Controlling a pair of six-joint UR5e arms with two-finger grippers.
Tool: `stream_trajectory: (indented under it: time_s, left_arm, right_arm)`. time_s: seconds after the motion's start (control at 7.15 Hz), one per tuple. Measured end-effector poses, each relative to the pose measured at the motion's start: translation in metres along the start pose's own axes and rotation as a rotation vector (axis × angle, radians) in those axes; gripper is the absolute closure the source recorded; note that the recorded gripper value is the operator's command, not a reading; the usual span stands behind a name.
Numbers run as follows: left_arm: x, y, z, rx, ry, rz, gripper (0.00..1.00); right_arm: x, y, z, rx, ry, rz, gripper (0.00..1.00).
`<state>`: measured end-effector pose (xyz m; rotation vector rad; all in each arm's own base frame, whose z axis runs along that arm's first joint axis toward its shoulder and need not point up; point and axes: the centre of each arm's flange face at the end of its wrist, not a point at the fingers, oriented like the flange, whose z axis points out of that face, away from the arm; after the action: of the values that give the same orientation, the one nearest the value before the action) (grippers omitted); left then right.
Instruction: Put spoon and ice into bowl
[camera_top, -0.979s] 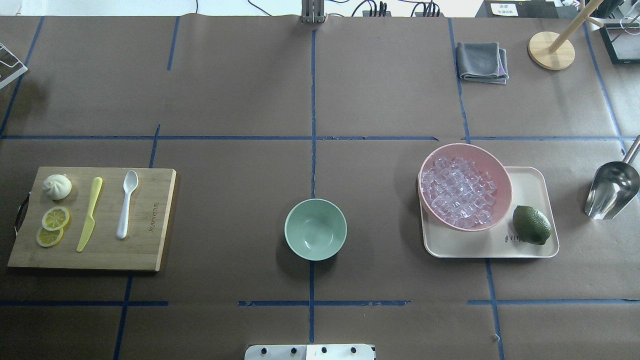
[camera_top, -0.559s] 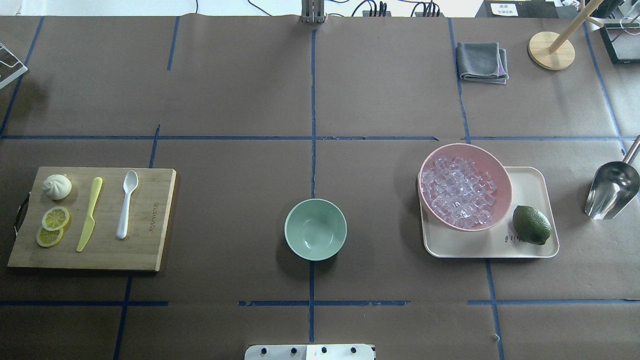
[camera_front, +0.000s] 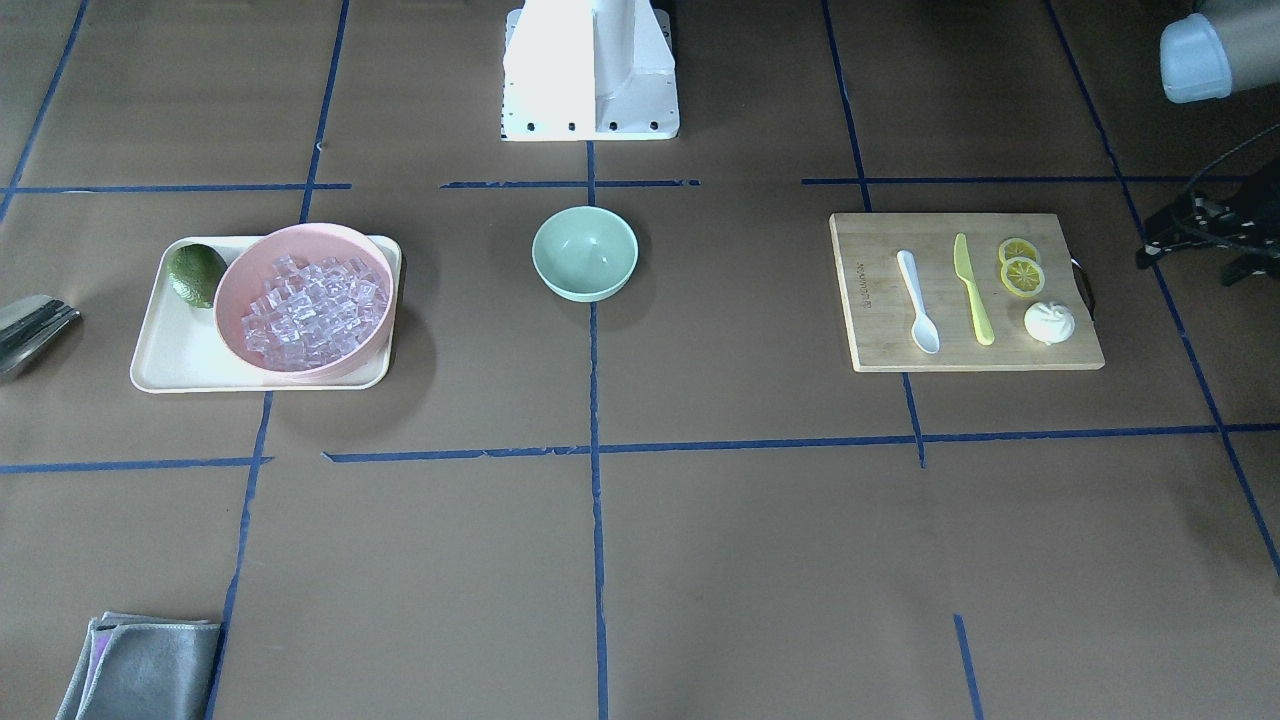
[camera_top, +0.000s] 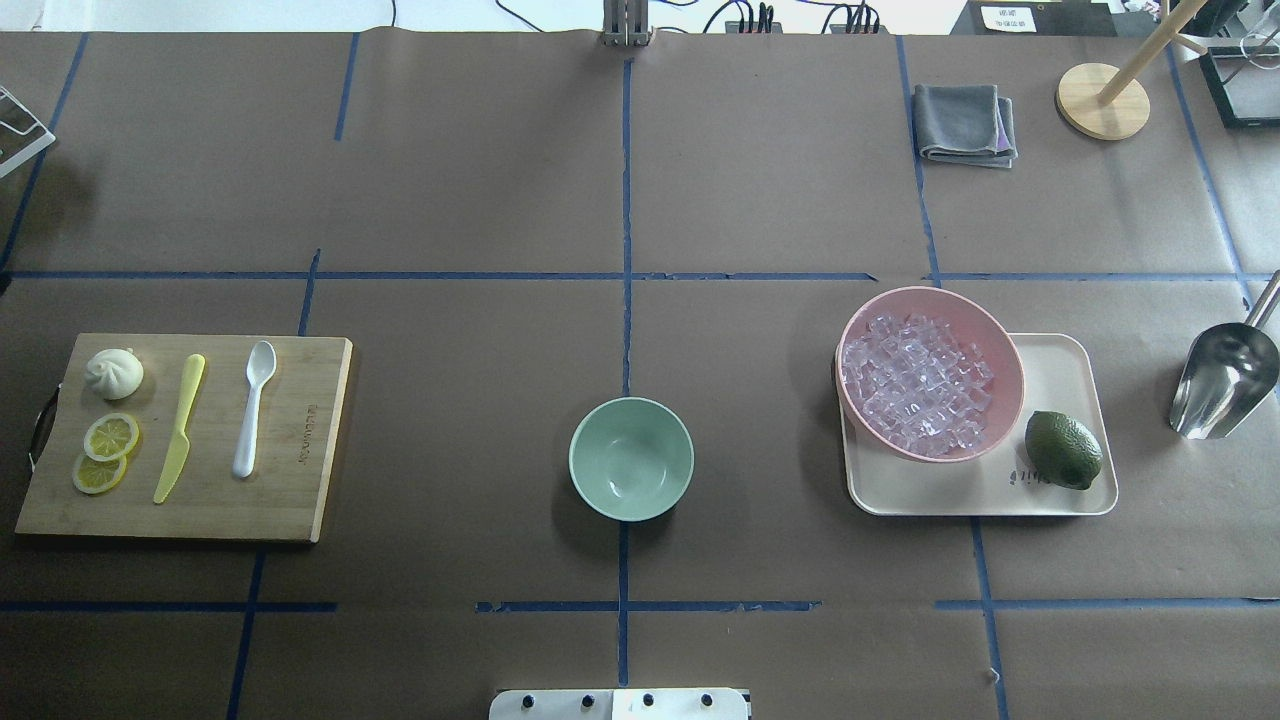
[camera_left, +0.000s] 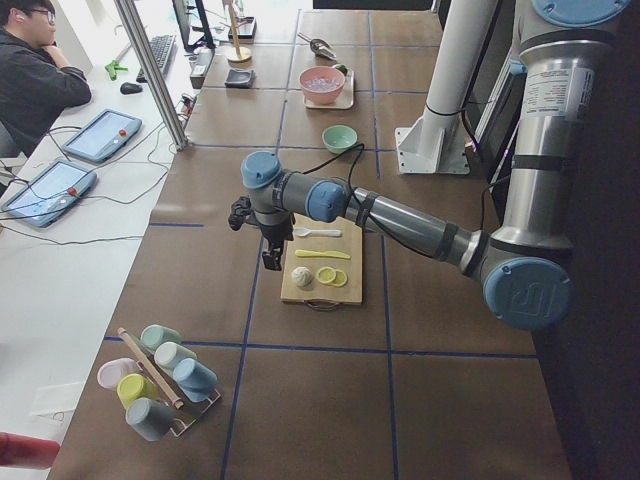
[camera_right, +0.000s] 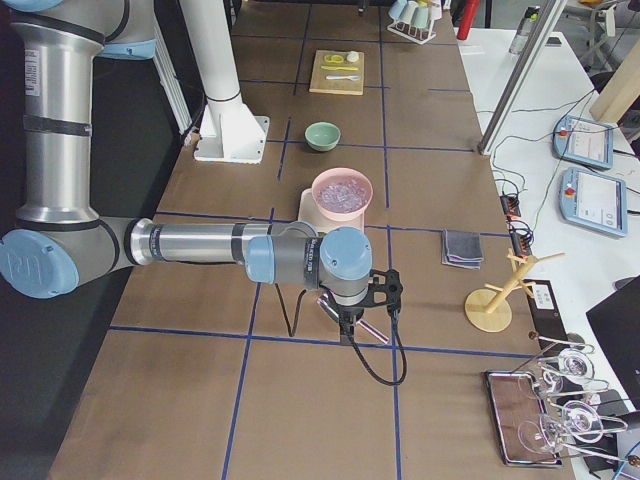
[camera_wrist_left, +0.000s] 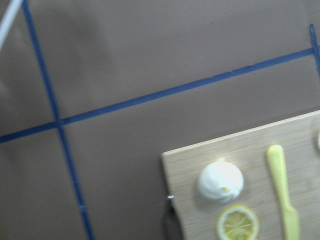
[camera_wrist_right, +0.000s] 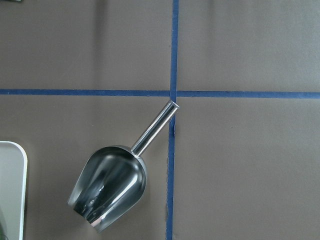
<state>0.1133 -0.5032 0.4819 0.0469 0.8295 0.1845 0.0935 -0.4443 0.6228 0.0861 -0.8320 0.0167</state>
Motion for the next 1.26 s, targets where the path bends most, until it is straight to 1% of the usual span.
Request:
stream_trajectory:
  time_s: [0.14, 0.28, 0.56, 0.84, 1.26]
  left_arm:
    - [0.042, -0.002, 0.008, 0.015, 0.002, -0.066, 0.0]
    - [0.081, -0.001, 0.017, 0.029, -0.016, -0.108, 0.0]
    - [0.132, 0.008, 0.053, 0.035, -0.043, -0.133, 0.0]
    - [0.164, 0.016, 0.096, 0.072, -0.042, -0.155, 0.02]
    - [0.175, 0.023, 0.145, 0.096, -0.038, -0.161, 0.02]
  right_arm:
    - [0.001, 0.001, 0.001, -0.001, 0.003, 0.0, 0.0]
    - [0.002, 0.002, 0.002, -0.003, 0.003, 0.004, 0.0]
    - [0.003, 0.002, 0.003, -0.005, -0.001, 0.009, 0.0]
    - [0.003, 0.002, 0.003, -0.006, -0.002, 0.009, 0.0]
    - [0.003, 0.002, 0.003, -0.005, -0.002, 0.006, 0.0]
